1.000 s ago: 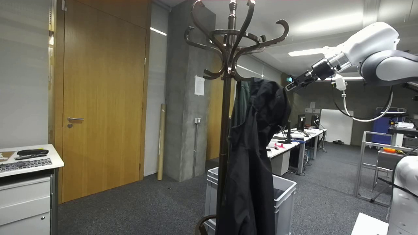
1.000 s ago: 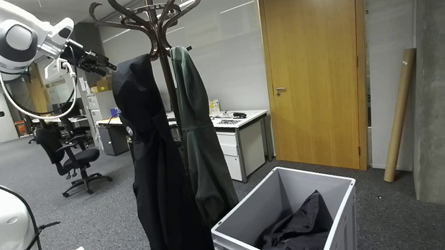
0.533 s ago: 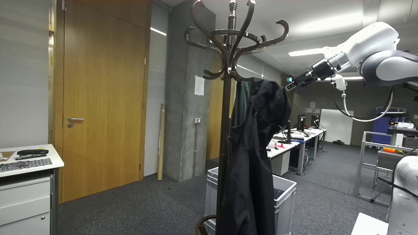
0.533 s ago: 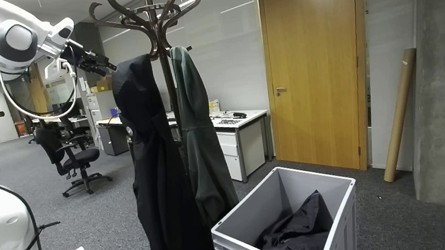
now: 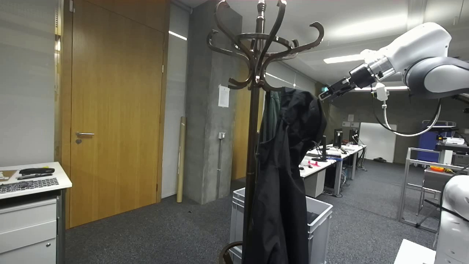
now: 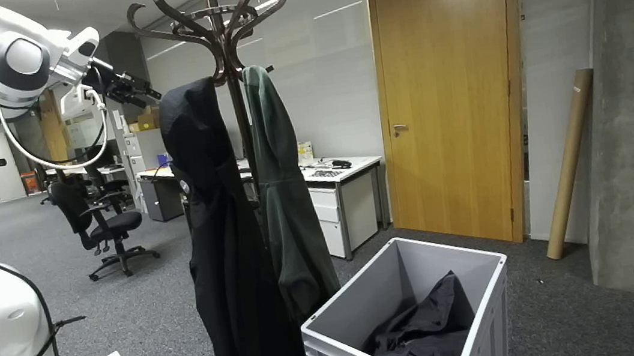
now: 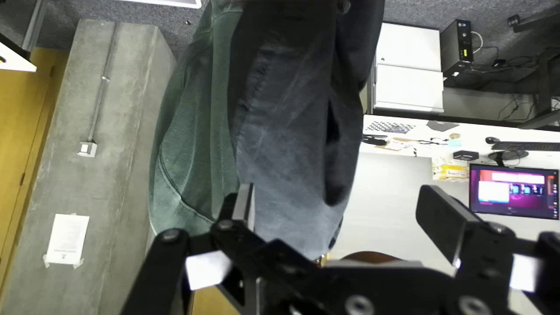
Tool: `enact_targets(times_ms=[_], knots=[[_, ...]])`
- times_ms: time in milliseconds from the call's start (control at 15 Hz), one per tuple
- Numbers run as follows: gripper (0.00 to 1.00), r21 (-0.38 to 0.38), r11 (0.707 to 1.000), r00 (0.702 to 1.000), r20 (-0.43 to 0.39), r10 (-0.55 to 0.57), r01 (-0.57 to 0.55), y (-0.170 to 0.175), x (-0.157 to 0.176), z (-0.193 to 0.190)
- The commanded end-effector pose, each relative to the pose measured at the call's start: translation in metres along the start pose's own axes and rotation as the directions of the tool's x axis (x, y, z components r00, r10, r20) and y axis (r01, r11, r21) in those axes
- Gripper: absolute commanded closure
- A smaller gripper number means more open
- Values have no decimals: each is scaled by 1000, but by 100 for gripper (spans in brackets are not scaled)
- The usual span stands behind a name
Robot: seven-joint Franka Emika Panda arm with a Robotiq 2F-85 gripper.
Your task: Remove the hoodie from the stand and put it in the laundry box
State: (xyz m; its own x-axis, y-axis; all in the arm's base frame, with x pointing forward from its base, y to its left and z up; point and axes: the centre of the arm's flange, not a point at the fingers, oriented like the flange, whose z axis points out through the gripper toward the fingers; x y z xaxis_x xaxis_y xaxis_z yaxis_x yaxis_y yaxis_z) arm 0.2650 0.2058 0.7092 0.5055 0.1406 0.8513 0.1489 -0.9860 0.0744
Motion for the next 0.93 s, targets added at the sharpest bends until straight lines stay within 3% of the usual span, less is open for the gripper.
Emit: enact_targets(times_ms=[0, 400, 867], knots=[[0, 46, 999, 997, -74, -23, 27, -4, 18, 3], [0, 47, 998, 994, -101, 43, -38, 29, 17, 6], [0, 140, 988, 987, -136, 90, -71, 60, 22, 31]])
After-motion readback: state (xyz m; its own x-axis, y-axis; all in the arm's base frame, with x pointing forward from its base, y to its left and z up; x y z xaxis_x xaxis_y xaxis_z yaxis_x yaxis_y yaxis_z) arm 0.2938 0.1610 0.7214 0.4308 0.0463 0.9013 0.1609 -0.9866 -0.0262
